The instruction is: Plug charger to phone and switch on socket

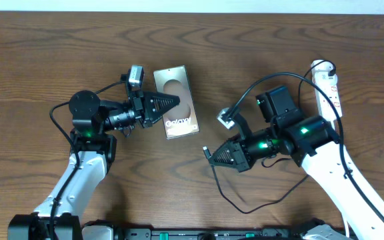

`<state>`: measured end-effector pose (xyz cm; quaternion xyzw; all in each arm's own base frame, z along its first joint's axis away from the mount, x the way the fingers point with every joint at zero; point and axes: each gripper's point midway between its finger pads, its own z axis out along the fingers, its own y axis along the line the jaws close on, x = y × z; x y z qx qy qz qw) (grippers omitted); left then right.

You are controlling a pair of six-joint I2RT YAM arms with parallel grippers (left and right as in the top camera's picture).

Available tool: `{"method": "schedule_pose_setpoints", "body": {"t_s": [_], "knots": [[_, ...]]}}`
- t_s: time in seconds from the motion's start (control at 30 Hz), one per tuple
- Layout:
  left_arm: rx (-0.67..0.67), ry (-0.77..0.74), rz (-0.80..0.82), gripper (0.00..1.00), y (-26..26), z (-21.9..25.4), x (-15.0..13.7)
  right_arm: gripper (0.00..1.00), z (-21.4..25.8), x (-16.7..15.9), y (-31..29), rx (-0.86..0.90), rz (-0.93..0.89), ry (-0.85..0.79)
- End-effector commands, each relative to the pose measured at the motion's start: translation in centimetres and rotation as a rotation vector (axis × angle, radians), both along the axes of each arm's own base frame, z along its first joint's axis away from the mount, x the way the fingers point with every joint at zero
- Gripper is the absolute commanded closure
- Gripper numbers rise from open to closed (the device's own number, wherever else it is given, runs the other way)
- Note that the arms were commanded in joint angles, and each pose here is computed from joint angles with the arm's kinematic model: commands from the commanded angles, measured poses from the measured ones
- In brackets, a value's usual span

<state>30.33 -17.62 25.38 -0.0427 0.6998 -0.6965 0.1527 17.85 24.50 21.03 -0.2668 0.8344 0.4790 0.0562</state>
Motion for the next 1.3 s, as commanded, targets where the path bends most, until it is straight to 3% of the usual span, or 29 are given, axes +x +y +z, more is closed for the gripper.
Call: {"method": "schedule_pose_setpoints", "body": {"t_s": [0.0, 0.27, 1.27], "knots": [[0.011, -0.135, 0.048, 0.93, -0.1, 1.8, 0.9, 0.99, 1.0, -0.4, 1.1, 0.040, 0.000, 0.032], [-0.003, -0.281, 0.049, 0.93, -0.2, 3.9, 0.5, 0.98, 2.0, 0.9, 2.0, 0.084, -0.027, -0.005], [-0.051, -0.178, 0.135, 0.93, 0.4, 4.2, 1.9, 0.99, 3.8, 2.9, 3.2, 0.171, -0.030, -0.129]]}}
